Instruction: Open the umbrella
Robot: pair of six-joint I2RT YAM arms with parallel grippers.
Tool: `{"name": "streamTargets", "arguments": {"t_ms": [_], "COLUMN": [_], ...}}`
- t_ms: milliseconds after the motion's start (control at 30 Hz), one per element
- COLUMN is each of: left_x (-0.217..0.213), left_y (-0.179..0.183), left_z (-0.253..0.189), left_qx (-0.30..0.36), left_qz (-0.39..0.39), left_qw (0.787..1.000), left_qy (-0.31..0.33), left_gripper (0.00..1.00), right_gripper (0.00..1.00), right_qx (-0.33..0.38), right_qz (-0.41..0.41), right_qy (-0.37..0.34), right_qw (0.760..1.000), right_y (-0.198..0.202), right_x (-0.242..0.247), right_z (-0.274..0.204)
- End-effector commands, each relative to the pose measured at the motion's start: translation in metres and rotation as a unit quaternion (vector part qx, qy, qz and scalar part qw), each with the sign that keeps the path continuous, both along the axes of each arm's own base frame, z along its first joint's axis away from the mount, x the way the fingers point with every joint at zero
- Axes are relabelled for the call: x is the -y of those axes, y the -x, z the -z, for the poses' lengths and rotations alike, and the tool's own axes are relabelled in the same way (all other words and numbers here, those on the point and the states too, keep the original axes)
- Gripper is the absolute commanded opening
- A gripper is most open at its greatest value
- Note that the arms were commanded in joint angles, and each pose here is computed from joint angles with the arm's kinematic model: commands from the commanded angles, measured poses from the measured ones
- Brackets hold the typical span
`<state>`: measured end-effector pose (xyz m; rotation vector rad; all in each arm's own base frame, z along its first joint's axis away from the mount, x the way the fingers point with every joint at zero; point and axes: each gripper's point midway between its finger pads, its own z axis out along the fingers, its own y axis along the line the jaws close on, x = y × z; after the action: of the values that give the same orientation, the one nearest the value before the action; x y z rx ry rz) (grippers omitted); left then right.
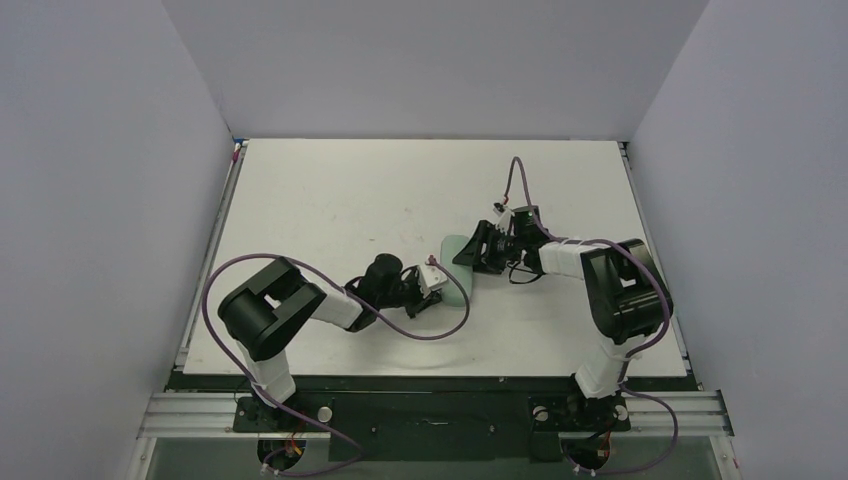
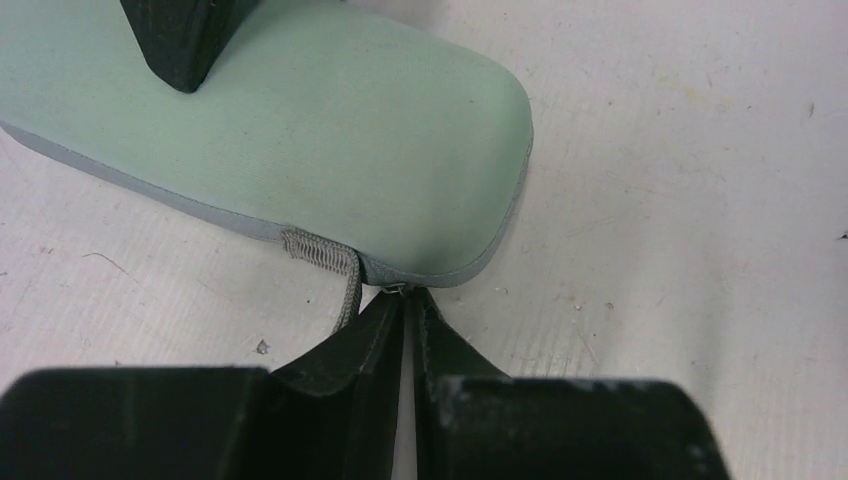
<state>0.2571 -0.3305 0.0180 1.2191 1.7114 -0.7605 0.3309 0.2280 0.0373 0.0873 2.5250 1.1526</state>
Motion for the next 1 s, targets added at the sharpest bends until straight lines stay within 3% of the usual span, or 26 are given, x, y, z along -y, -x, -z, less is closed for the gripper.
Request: {"name": "streamTargets", "arguments": {"t_ms": [0, 100, 533, 733, 800, 833, 900, 967], "left_x": [0.012, 0.015, 0.035, 0.021, 0.010, 0.006, -0.007, -0.015], "left_y": [0.009, 0.015, 0.065, 0.046, 0.031, 0.028, 0.015, 0.007], "left_z": [0.001, 0.000, 0.001, 0.009, 0.009, 0.010, 0.009, 0.006], "left_qx": [0.002, -0.002, -0.053, -0.084, -0.091, -0.097, -0.100, -0.098], "left_qz": [0.023, 0.024, 0.033, -0.029, -0.051, -0.056, -0.068, -0.067], "left_qw": [1.000, 1.000, 0.998, 0.996, 0.995, 0.994, 0.993, 0.993], "left_qy": [-0.002, 0.000, 0.003, -0.005, -0.008, -0.012, -0.014, -0.014], "left_gripper": [0.02, 0.00, 0.00, 0.00, 0.00, 0.00, 0.00, 0.00], "right_gripper": [0.10, 0.00, 0.00, 0.01, 0.33, 0.63, 0.81, 0.84], "right_qx": [-0.045, -0.041, -0.041, -0.053, -0.048, -0.044, -0.021, 0.014], "right_qz": [0.036, 0.054, 0.158, 0.159, 0.131, 0.117, 0.084, 0.049], "right_qy": [0.038, 0.026, 0.001, -0.015, -0.002, 0.004, 0.037, 0.064], "right_qw": [0.998, 0.997, 0.987, 0.986, 0.990, 0.992, 0.996, 0.997], "right_y": [0.017, 0.015, 0.002, 0.014, 0.025, 0.029, 0.038, 0.046], "right_x": [0.017, 0.017, 0.029, 0.034, 0.043, 0.046, 0.064, 0.080], "right_z": [0.029, 0.026, 0.017, 0.012, 0.009, 0.007, 0.002, -0.010]}}
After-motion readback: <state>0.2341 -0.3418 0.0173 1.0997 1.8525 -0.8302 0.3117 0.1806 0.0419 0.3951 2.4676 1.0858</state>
